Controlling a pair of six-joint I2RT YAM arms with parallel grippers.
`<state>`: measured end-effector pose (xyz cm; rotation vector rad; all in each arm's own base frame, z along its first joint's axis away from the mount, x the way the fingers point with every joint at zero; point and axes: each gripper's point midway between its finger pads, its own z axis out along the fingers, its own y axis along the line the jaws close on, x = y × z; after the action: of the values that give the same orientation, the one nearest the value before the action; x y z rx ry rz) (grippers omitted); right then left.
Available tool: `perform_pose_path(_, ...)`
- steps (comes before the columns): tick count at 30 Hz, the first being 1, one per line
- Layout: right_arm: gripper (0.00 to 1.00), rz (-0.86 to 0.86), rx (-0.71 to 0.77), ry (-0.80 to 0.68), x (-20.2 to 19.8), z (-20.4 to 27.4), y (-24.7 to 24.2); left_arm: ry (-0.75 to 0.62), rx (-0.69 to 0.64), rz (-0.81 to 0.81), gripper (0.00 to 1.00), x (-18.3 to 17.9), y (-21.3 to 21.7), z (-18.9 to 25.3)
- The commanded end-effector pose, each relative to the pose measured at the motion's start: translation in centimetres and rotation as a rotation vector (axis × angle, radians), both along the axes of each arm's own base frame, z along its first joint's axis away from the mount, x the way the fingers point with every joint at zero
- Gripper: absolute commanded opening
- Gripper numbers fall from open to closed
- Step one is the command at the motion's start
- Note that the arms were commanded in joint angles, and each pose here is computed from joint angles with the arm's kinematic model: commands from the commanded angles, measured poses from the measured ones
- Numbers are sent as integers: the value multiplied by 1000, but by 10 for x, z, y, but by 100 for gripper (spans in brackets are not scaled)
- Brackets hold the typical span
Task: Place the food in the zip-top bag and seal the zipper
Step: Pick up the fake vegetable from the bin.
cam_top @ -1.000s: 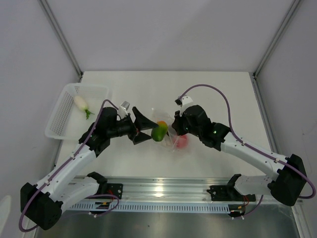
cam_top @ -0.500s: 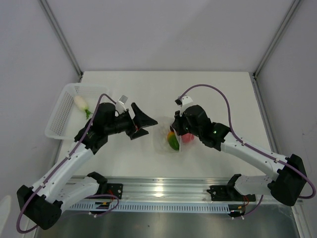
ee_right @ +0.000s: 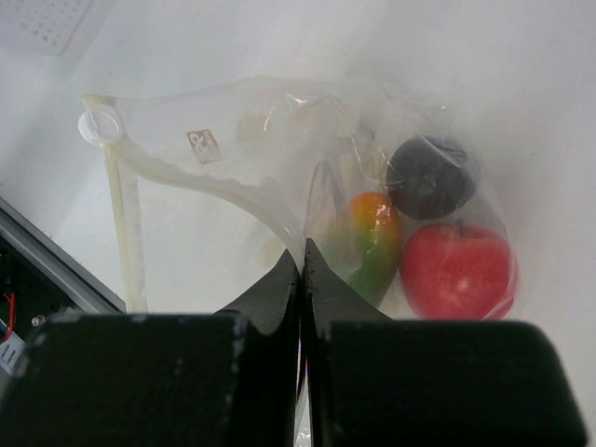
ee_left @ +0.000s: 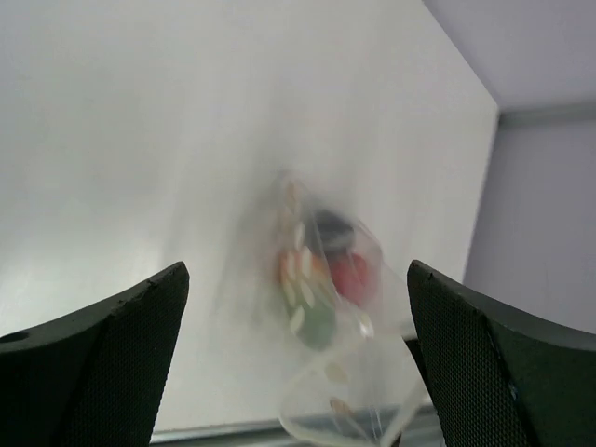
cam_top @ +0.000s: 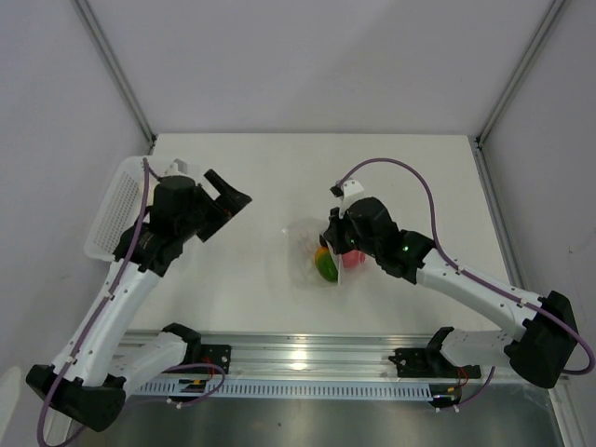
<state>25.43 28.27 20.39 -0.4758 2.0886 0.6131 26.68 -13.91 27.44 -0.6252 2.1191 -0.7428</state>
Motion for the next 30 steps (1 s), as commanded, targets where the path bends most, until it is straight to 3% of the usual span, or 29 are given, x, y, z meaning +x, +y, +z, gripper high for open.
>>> perform_pose_path(1, 0, -4, 36, -44, 3, 14, -1, 95, 102, 283, 99, 19, 64, -28)
perform_pose_path(9, 0, 4, 21, -38, 3, 5, -2, 89, 101, 559, 100, 60, 140, -53)
perform_pose_path(14, 0, 7, 24, -39, 4, 4, -2, 81, 2, 719, 100, 86, 180, -64)
perform_pose_path(19, 0, 12, 38, -46, 6, 6, 0, 183, 74, 884, 99, 110, 230, -89)
perform_pose_path(21, 0, 14, 39, -47, 7, 5, 0, 294, 63, 896, 100, 114, 238, -118)
perform_pose_path(25, 0, 7, 47, -56, 8, 2, -3, 345, 42, 960, 100, 132, 266, -134)
perform_pose_path(30, 0, -3, 63, -56, 12, -4, -6, 324, 49, 1007, 99, 155, 299, -138)
